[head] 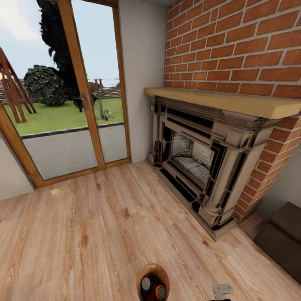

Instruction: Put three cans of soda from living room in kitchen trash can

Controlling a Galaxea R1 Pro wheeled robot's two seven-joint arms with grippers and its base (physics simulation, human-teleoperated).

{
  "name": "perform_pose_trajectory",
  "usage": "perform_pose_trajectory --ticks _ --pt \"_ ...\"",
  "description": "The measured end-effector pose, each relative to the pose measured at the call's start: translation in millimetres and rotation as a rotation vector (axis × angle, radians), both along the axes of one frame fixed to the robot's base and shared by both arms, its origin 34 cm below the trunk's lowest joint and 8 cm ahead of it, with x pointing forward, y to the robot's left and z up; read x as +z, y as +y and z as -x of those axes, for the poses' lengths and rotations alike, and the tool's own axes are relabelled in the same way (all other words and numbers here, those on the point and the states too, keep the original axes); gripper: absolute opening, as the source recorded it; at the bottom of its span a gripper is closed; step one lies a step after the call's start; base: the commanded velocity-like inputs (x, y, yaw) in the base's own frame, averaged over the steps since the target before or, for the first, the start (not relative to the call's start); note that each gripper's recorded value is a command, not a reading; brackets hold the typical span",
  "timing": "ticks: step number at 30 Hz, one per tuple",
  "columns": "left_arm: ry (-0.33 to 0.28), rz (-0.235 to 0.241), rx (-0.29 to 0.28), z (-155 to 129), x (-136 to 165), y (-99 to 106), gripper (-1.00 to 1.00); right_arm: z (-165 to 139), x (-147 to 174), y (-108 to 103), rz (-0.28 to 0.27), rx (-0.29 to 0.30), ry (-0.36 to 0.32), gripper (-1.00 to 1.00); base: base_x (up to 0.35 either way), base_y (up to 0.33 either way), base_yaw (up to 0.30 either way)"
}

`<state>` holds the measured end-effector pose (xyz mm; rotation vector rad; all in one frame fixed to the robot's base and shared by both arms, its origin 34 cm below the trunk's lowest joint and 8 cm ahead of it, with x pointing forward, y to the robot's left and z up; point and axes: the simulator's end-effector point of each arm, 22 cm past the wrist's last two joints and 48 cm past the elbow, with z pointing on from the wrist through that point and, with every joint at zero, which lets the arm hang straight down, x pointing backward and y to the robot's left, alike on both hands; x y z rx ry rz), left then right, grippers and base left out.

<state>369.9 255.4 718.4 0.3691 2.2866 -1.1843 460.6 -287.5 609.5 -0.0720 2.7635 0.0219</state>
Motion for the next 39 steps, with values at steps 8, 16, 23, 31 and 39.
perform_pose_trajectory --ticks 8,16,23,31,39 --pt "-0.012 -0.036 0.025 -5.3 4.9 5.0 1.0 -2.3 12.8 0.0 0.0 0.0 -0.013 1.0 0.0 0.0 0.0" --pt "-0.021 -0.043 0.032 -8.2 8.1 6.3 1.0 -6.1 18.5 3.0 -0.002 0.0 -0.026 1.0 0.0 0.0 0.0" --pt "-0.016 -0.256 0.199 -33.6 -26.2 42.9 1.0 -20.8 24.8 1.5 0.11 -0.057 -0.066 1.0 0.0 0.0 0.0" --pt "0.02 -0.525 0.415 -47.6 -65.0 82.7 1.0 -17.9 29.8 3.8 0.24 -0.118 -0.069 1.0 0.0 0.0 0.0" --pt "0.116 -0.563 0.421 -32.3 -77.0 89.9 1.0 33.3 12.1 -3.0 0.269 -0.115 0.017 1.0 0.0 0.0 0.0"
